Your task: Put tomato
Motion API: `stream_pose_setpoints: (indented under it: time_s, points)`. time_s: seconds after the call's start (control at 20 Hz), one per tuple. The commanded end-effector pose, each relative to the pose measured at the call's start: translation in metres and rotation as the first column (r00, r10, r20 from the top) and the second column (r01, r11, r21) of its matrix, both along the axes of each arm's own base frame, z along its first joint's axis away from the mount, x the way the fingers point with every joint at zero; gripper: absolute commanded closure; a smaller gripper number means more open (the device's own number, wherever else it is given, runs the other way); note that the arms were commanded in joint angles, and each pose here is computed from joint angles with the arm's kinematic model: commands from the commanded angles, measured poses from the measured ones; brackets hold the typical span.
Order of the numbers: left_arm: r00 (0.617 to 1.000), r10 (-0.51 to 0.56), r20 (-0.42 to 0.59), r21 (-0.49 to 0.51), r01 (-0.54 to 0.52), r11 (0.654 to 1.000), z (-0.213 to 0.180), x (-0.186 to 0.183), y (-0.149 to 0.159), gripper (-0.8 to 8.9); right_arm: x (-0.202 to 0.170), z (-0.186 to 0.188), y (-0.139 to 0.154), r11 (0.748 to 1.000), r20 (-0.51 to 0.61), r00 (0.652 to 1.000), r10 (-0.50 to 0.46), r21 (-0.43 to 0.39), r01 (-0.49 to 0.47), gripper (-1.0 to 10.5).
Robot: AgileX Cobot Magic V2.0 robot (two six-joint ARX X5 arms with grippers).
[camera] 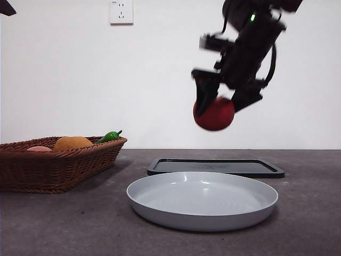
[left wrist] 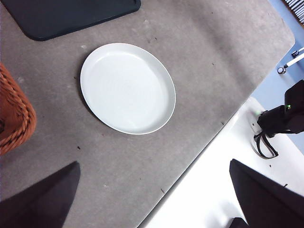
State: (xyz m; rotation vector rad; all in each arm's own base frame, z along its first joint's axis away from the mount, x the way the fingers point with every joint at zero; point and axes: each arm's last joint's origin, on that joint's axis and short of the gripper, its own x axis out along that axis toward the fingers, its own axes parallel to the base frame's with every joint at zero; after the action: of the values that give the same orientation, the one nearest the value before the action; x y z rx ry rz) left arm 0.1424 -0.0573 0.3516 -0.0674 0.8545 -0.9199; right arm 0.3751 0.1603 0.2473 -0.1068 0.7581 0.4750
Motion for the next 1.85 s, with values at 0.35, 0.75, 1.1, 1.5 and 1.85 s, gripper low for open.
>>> stream_pose_setpoints:
  time_s: [0.35, 0.75, 1.1, 1.5, 1.85]
  points:
    - [1.0, -0.014, 0.028, -0.006, 0.015, 1.0, 0.005, 0.002, -0.001, 3.23, 0.05, -0.05, 0.012, 0.999, -0.061, 0.998, 0.003, -0.032, -0.005, 7.8]
    - [0.999, -0.014, 0.029, -0.006, 0.015, 1.0, 0.005, 0.002, -0.001, 3.23, 0.052, -0.066, 0.012, 0.999, -0.108, 0.994, 0.004, -0.051, -0.009, 7.7]
    - [0.999, -0.014, 0.028, -0.006, 0.015, 1.0, 0.005, 0.002, -0.001, 3.23, 0.049, -0.066, 0.013, 0.999, -0.142, 0.989, 0.026, -0.026, -0.03, 4.5]
    - [1.0, -0.014, 0.028, -0.006, 0.014, 1.0, 0.005, 0.002, -0.001, 3.23, 0.028, -0.018, 0.003, 0.999, -0.146, 0.989, 0.023, -0.028, -0.027, 4.5]
    - [0.999, -0.014, 0.029, -0.006, 0.014, 1.0, 0.005, 0.002, -0.001, 3.23, -0.041, 0.091, -0.023, 1.0, -0.042, 0.999, 0.028, 0.011, -0.028, 4.5]
